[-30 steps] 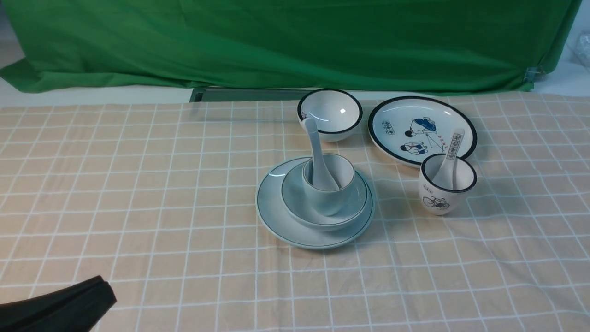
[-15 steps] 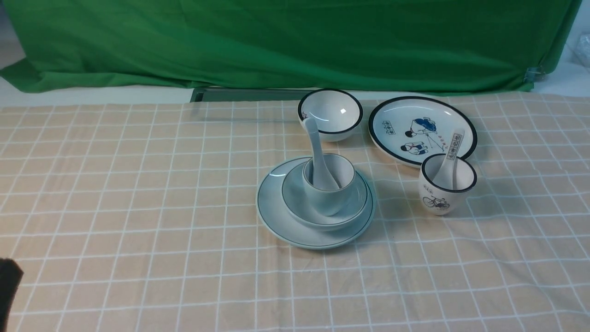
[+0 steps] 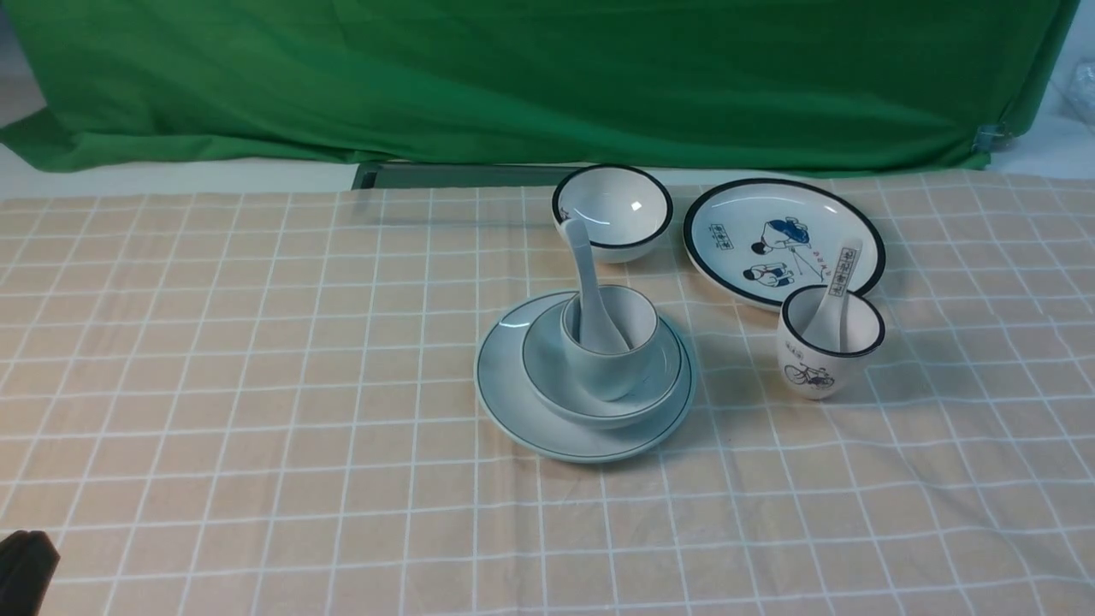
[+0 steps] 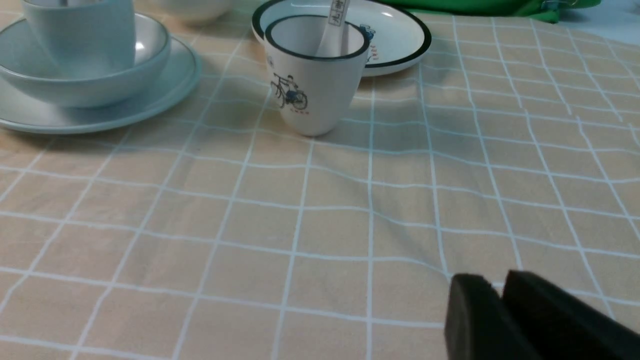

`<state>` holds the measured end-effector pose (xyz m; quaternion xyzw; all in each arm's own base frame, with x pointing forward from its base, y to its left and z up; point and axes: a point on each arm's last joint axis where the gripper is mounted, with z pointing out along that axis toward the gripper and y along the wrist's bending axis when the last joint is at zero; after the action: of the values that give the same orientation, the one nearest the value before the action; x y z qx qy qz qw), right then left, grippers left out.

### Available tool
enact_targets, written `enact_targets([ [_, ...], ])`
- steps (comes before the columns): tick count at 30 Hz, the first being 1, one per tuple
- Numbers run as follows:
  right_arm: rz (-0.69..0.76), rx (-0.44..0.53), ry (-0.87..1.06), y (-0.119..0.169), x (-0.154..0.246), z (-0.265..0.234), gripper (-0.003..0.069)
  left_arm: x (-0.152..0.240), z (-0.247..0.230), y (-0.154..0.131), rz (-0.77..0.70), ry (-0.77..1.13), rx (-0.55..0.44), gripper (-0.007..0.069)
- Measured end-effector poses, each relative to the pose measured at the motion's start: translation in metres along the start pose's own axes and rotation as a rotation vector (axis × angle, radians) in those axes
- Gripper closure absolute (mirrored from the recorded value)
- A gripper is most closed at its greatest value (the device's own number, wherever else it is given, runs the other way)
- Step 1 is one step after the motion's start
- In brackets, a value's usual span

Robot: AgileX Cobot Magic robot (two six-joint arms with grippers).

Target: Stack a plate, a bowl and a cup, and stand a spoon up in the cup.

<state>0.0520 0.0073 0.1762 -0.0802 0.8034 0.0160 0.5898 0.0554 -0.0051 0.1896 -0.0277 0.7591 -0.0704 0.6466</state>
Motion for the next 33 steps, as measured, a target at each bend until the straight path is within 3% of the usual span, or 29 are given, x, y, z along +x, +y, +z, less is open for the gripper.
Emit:
enact_targets([
  [33,0.001,0.000,0.001,0.0000,0.0002,0.0001,0.0466,-0.0001,0.0000,0.0000,0.009,-0.001,0.000,0.0622],
])
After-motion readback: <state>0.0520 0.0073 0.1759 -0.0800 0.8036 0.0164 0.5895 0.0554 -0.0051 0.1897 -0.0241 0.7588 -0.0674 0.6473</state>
